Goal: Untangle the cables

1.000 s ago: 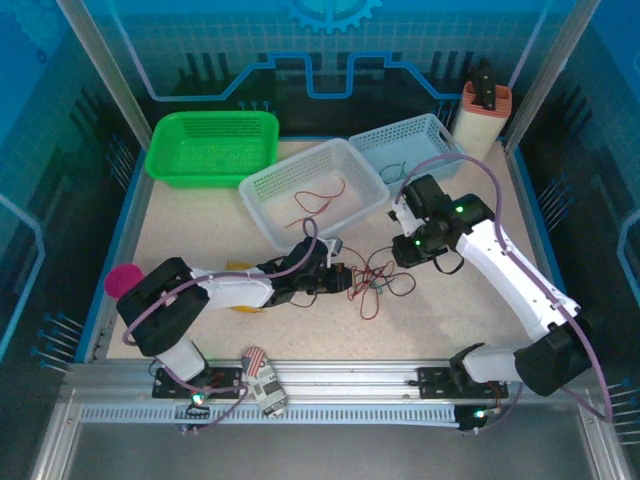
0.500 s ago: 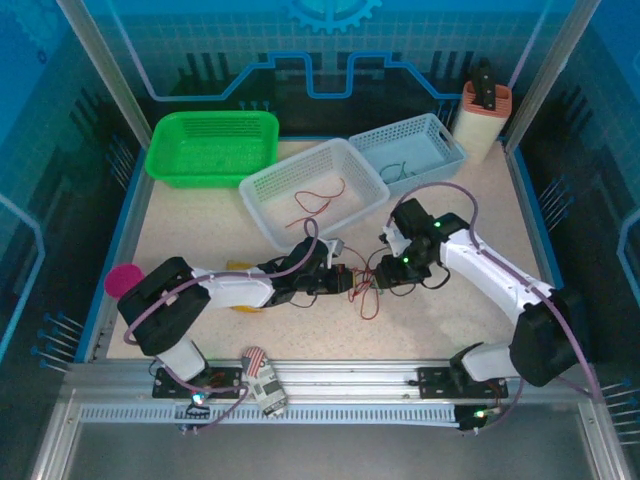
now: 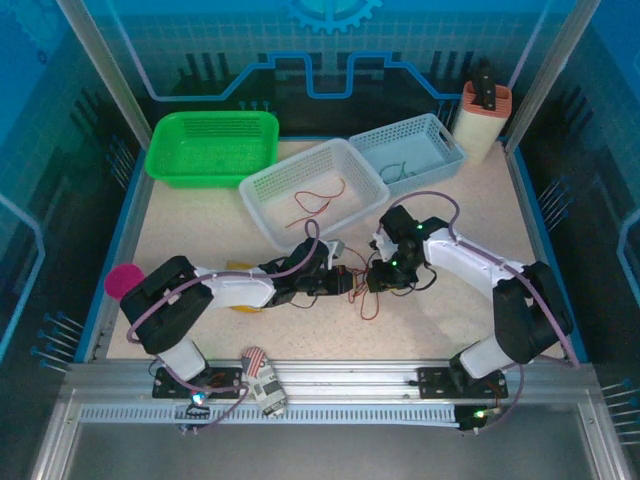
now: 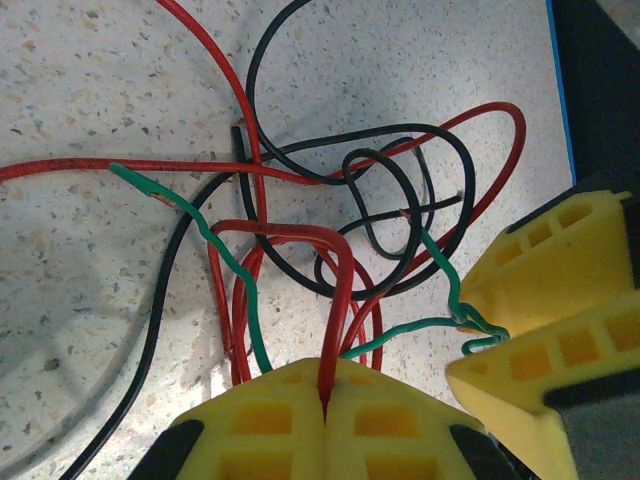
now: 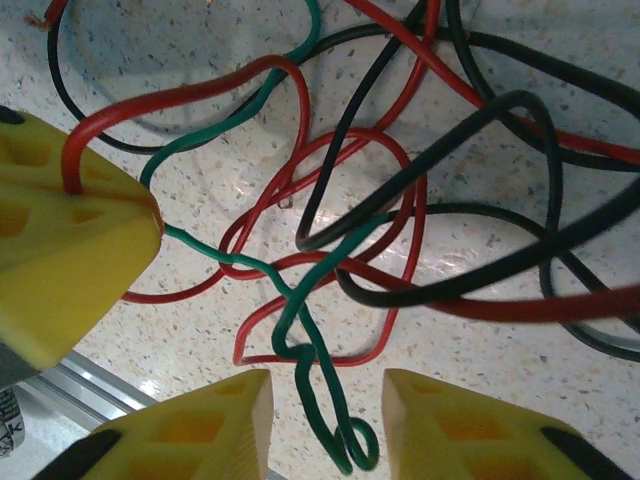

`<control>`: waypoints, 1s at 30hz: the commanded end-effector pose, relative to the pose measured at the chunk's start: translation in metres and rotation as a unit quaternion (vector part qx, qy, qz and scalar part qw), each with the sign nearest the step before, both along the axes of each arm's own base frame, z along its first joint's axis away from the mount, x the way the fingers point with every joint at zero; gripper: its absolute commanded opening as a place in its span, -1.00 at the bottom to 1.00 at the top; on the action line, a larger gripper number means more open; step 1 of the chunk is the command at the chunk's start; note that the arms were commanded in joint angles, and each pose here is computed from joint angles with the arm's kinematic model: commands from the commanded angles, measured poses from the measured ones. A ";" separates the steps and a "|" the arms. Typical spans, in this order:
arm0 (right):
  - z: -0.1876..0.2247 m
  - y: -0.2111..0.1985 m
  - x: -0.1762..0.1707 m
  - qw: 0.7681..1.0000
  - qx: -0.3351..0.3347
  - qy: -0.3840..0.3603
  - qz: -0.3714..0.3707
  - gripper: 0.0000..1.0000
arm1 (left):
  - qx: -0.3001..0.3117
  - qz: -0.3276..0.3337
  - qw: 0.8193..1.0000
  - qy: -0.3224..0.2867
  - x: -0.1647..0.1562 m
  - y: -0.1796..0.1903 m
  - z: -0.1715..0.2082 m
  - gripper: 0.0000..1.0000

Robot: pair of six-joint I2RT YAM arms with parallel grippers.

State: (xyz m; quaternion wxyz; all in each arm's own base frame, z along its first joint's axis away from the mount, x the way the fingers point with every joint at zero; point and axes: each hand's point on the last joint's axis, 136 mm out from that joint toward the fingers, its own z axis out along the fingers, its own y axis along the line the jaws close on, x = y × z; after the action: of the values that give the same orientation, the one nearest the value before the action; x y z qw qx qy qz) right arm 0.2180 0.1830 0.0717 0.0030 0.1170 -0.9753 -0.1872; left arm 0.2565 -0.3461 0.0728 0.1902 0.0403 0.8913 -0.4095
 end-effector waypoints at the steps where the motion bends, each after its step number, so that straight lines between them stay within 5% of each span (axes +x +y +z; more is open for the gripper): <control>1: -0.001 0.008 -0.001 1.000 0.011 0.004 0.010 -0.40 | -0.001 -0.008 1.000 -0.003 0.001 -0.002 0.001 -1.00; 10: 0.015 0.002 -0.012 1.000 0.005 -0.008 0.029 -1.00 | 0.013 0.003 1.000 -0.002 0.003 0.003 -0.001 -1.00; 30: 0.052 -0.003 -0.041 0.996 0.014 -0.013 0.084 -1.00 | 0.027 0.014 1.000 -0.005 0.008 0.013 -0.002 -1.00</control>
State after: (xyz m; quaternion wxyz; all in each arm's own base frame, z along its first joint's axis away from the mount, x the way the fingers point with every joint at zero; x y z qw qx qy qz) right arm 0.1826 0.1796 0.1073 0.0095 0.1833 -0.9640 -0.1925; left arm 0.2603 -0.3373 0.0687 0.1903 0.0285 0.8990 -0.3933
